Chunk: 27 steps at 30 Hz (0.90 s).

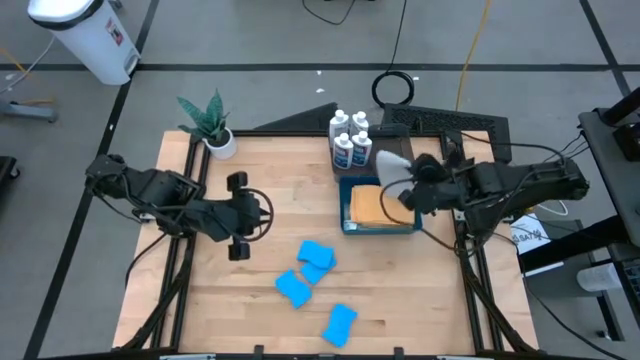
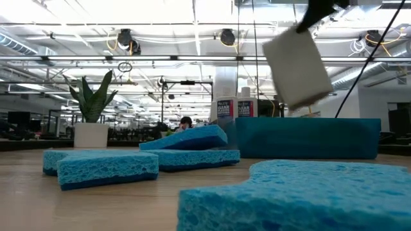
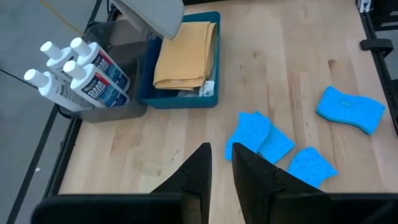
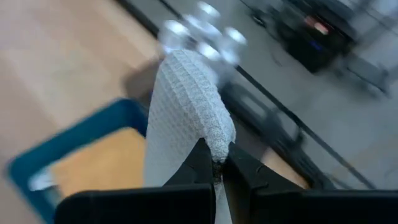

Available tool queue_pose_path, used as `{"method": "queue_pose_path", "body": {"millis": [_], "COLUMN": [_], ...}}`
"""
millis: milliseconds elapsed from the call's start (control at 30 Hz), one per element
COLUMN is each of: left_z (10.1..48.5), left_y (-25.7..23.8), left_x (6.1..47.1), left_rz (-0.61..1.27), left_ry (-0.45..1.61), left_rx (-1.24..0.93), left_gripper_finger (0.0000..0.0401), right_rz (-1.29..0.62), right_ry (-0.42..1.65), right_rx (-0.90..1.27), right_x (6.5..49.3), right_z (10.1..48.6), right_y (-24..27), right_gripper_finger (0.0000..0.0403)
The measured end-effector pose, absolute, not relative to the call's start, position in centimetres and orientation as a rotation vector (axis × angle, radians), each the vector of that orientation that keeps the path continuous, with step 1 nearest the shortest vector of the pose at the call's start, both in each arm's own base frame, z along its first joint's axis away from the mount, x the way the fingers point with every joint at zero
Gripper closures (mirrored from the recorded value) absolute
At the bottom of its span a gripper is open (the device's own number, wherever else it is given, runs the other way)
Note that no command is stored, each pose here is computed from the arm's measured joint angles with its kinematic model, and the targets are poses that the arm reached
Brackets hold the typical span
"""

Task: Pick & Place Kitchen Items
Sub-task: Put the black napkin into the blue bin

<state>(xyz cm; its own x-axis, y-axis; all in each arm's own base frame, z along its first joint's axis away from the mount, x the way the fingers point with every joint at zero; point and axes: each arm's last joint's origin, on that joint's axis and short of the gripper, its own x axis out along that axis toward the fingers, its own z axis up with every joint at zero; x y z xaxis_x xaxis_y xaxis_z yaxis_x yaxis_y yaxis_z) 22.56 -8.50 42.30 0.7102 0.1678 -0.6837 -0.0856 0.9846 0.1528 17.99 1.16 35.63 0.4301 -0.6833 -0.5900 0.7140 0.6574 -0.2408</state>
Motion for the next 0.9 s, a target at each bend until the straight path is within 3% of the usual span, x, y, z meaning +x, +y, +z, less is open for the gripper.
{"method": "queue_pose_path", "body": {"millis": [267, 567, 767, 900], "left_z": [42.3, 42.3, 42.3, 42.3], "left_y": [-8.5, -8.5, -8.5, -8.5], "left_x": [22.6, 22.6, 22.6, 22.6], "left_rz": [0.141, 0.142, 0.15, 0.153], "left_ry": [0.769, 0.769, 0.767, 0.766], "left_rx": [0.113, 0.111, 0.094, 0.087], "left_gripper_finger": [0.0334, 0.0334, 0.0334, 0.0334], "right_rz": [-1.067, -0.862, -0.676, -0.677], "right_ry": [0.718, 0.486, 0.243, 0.053], "right_rx": [0.043, 0.1, 0.065, 0.094], "right_x": [16.9, 20.3, 22.8, 22.3], "right_z": [31.9, 32.1, 28.6, 25.3], "right_y": [1.0, 3.5, 6.0, 6.1], "right_gripper_finger": [0.0403, 0.0403, 0.0403, 0.0403]}}
